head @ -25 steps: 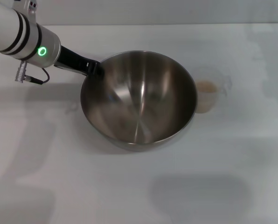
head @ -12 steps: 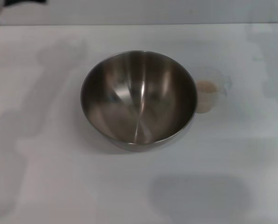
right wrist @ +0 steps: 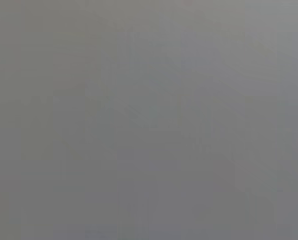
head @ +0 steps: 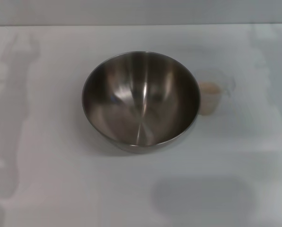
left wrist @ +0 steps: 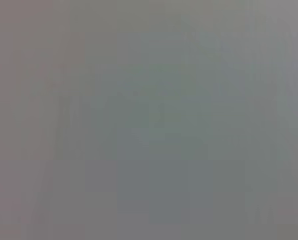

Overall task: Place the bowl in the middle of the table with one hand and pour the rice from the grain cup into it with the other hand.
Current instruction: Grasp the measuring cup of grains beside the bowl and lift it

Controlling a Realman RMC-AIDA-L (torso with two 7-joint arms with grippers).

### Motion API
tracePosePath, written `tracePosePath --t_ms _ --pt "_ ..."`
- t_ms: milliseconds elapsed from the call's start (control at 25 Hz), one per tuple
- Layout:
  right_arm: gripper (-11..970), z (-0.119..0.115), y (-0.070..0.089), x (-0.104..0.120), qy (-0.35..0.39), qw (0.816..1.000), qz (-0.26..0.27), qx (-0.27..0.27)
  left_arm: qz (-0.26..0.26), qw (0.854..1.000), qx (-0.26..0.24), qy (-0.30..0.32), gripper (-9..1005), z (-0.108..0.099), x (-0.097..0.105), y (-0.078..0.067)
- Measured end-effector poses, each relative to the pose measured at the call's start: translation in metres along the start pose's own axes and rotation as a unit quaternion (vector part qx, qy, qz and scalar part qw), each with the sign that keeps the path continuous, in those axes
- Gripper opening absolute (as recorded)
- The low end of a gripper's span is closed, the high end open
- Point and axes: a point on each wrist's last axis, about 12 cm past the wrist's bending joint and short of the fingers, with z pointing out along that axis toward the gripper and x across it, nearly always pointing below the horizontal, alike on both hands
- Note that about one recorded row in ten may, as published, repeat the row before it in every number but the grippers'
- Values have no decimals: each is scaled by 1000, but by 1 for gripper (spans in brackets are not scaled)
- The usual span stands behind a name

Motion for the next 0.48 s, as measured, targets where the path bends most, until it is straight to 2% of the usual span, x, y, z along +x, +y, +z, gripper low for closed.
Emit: tracePosePath --t_ms 40,80,120,200,240,280,320,360,400,440,480 --pt "546 -19 0 4 8 1000 16 14 -14 1000 16 -9 395 -5 4 0" --pt "546 -29 0 5 12 999 21 21 -32 999 35 -14 395 -7 7 -1" --pt "547 -29 0 5 12 999 21 21 -44 998 46 -13 396 -8 9 0" --pt "548 -50 0 5 16 999 28 37 -58 997 57 -8 398 -8 13 1" --pt "548 -72 1 3 22 998 19 54 -71 995 64 -3 399 -7 16 5" --pt "548 -72 1 3 22 998 19 54 -71 995 64 -3 399 -7 16 5" --pt "548 -82 2 2 25 998 15 59 -74 995 69 -1 400 -6 17 6" --pt "548 -102 4 -1 34 997 14 65 -81 993 83 5 401 -6 20 8" --pt "548 -102 4 -1 34 997 14 65 -81 993 83 5 416 -6 20 8" --pt "548 -122 9 -2 49 997 11 64 -88 992 92 9 431 -6 21 10" --pt "548 -122 9 -2 49 997 11 64 -88 992 92 9 446 -6 21 10"
